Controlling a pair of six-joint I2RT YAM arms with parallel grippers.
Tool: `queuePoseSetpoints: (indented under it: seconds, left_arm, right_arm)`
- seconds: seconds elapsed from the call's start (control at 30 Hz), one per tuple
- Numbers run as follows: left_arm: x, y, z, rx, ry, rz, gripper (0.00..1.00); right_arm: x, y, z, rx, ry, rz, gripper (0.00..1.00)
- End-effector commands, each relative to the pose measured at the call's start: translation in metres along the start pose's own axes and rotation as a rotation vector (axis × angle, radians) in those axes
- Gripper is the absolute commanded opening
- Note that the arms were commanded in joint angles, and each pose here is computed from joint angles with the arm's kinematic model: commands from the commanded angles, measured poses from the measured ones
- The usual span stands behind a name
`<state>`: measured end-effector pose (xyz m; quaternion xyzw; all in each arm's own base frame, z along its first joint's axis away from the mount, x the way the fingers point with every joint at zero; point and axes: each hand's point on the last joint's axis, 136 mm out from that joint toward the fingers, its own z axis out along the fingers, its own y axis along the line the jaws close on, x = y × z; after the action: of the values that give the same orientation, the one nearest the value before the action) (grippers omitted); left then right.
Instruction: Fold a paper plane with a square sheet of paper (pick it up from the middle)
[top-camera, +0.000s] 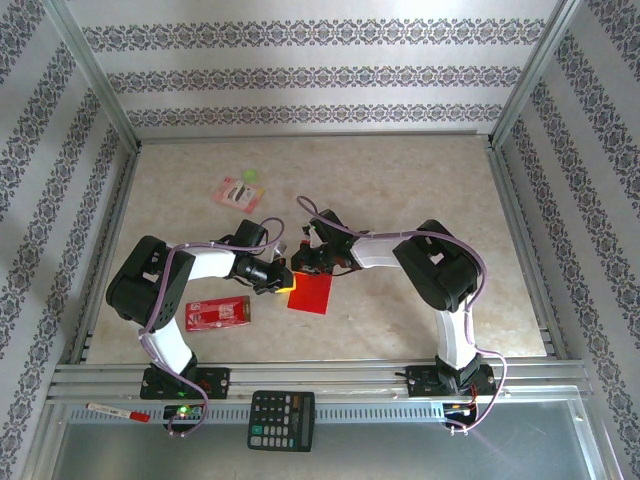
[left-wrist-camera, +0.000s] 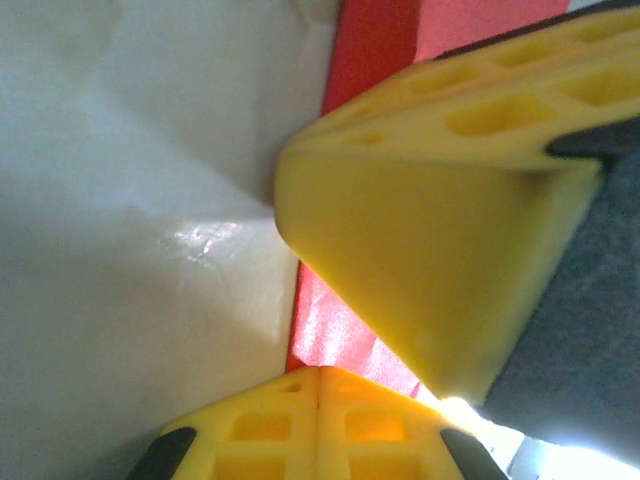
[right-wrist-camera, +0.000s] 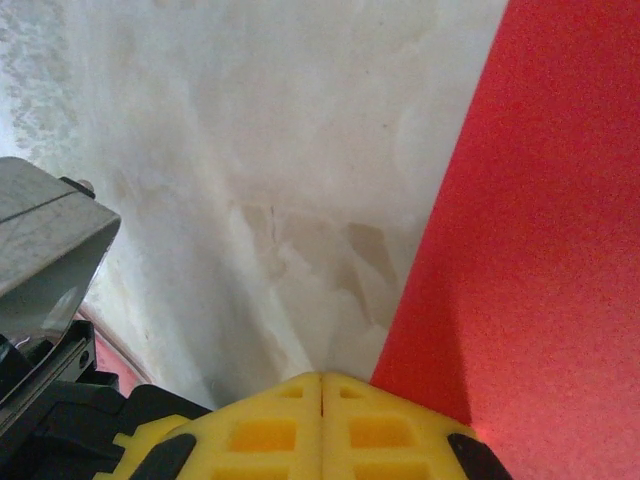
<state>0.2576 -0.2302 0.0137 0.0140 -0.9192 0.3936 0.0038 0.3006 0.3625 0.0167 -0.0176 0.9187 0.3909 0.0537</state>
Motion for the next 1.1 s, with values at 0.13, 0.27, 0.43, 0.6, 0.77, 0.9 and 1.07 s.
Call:
queuePoseSetpoints:
  seconds: [0.13, 0.27, 0.43, 0.6, 0.77, 0.9, 1.07]
  left_arm:
    - [0.041, 0.073, 0.013, -0.258, 0.115, -0.095, 0.00]
    - [0.045, 0.078, 0.013, -0.278, 0.121, -0.095, 0.00]
    - [0.048, 0.081, 0.013, -0.290, 0.124, -0.096, 0.00]
    - [0.050, 0.083, 0.012, -0.297, 0.125, -0.097, 0.00]
    - [0.050, 0.083, 0.011, -0.298, 0.125, -0.095, 0.00]
    - [0.050, 0.083, 0.012, -0.300, 0.125, -0.094, 0.00]
    - [0.050, 0.082, 0.012, -0.299, 0.126, -0.094, 0.00]
  right_arm:
    - [-0.032, -0.027, 0.001, 0.107, -0.065, 0.022, 0.05]
    - [-0.046, -0.029, 0.001, 0.115, -0.084, 0.035, 0.05]
    - [-0.061, -0.040, 0.001, 0.142, -0.108, 0.064, 0.05]
    - [-0.079, -0.051, -0.002, 0.156, -0.138, 0.092, 0.05]
    - [-0.095, -0.059, -0.004, 0.170, -0.156, 0.111, 0.04]
    - [-0.106, -0.064, -0.006, 0.181, -0.169, 0.127, 0.04]
    - [-0.119, -0.066, -0.013, 0.195, -0.196, 0.152, 0.04]
